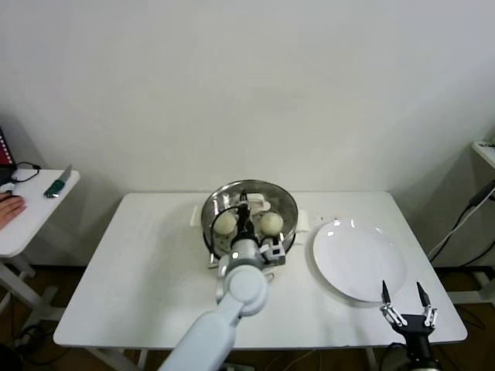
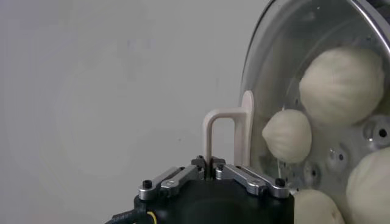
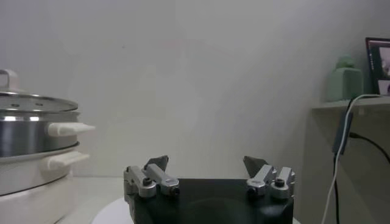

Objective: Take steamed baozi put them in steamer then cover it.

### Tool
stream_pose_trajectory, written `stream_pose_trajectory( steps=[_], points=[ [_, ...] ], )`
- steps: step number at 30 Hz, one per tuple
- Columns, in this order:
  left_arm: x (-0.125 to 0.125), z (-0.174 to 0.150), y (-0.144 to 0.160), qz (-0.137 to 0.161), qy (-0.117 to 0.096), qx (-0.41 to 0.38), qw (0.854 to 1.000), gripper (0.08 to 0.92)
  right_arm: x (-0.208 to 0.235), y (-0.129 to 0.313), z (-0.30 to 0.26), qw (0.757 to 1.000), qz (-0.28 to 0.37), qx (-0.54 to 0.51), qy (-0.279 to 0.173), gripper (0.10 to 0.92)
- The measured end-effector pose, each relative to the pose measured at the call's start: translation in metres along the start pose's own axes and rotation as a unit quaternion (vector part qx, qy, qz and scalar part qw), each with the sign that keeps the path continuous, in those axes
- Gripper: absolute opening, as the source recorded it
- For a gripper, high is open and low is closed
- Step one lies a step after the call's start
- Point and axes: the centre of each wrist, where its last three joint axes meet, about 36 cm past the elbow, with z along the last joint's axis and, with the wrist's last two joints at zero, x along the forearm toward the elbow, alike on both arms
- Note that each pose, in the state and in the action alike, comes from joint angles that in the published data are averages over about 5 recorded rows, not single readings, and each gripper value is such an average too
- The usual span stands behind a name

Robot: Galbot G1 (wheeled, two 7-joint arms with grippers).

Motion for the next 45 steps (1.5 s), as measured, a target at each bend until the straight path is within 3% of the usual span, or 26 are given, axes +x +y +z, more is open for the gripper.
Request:
stream_pose_trajectory(
  steps=[30,45],
  points=[
    [0.0,0.006,-0.018,-0.021,0.002,-0.016,1.0,0.151,0.006,0.003,0.002,1.0,0.005,-0.004,0.0,0.823],
    [0.006,0.006,-0.015,-0.029,-0.005,-0.01,1.0,0.553,0.004,0.003,0.001,1.0,0.003,-0.001,-0.001,0.823]
  ],
)
